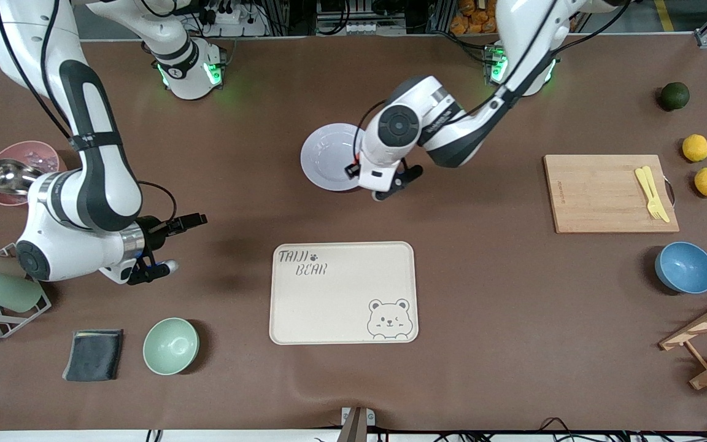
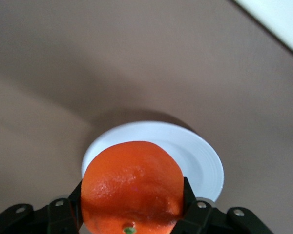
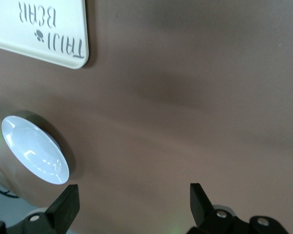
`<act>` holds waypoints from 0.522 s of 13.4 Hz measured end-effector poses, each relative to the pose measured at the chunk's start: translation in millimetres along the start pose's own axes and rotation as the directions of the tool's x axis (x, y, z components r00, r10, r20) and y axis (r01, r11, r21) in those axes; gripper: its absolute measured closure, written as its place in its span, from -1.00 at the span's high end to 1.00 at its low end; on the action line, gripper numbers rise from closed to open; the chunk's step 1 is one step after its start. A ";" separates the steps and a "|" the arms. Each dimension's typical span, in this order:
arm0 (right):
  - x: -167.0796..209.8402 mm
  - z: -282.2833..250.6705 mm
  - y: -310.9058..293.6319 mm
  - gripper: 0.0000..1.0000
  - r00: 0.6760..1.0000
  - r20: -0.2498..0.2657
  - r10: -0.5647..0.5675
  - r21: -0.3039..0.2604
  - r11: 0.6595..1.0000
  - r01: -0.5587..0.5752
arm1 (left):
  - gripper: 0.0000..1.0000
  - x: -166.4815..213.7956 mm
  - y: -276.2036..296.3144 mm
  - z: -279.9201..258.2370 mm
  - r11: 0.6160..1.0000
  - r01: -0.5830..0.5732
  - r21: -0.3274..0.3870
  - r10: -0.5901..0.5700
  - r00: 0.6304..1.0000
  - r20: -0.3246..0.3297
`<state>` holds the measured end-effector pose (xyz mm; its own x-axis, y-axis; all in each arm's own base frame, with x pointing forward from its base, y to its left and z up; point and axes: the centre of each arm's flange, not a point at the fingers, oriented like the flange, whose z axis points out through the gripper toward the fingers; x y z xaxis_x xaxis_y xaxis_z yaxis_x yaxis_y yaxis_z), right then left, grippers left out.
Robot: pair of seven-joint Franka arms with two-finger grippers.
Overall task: Place orange and plate with both arms
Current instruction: 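Lower the orange onto the white plate and open the left gripper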
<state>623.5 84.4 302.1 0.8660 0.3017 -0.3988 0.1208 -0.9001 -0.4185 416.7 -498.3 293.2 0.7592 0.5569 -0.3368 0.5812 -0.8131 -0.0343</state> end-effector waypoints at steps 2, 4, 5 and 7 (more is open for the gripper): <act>-1.0 9.5 -2.6 1.00 0.999 0.035 -0.005 0.020 1.000 0.004 | 0.47 -17.0 7.0 28.0 1.000 0.014 -0.006 -0.014 1.000 0.005; -2.2 26.2 -1.4 1.00 0.998 0.060 0.004 0.057 0.998 -0.007 | 0.47 -23.5 10.5 53.8 1.000 0.021 -0.006 -0.021 1.000 -0.004; -2.8 34.2 -0.1 1.00 0.997 0.072 0.008 0.073 0.997 -0.013 | 0.47 -24.2 11.2 65.4 1.000 0.026 -0.002 -0.026 1.000 -0.008; -3.9 46.3 -0.8 1.00 0.996 0.092 0.012 0.097 0.995 -0.021 | 0.47 -31.1 10.2 86.5 0.999 0.031 0.022 -0.031 0.999 -0.010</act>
<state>597.5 98.6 266.2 0.8189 0.3188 -0.4772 0.0555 -0.8716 -0.4871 373.7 -538.6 222.0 0.7436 0.5836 -0.3263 0.5981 -0.7987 -0.0654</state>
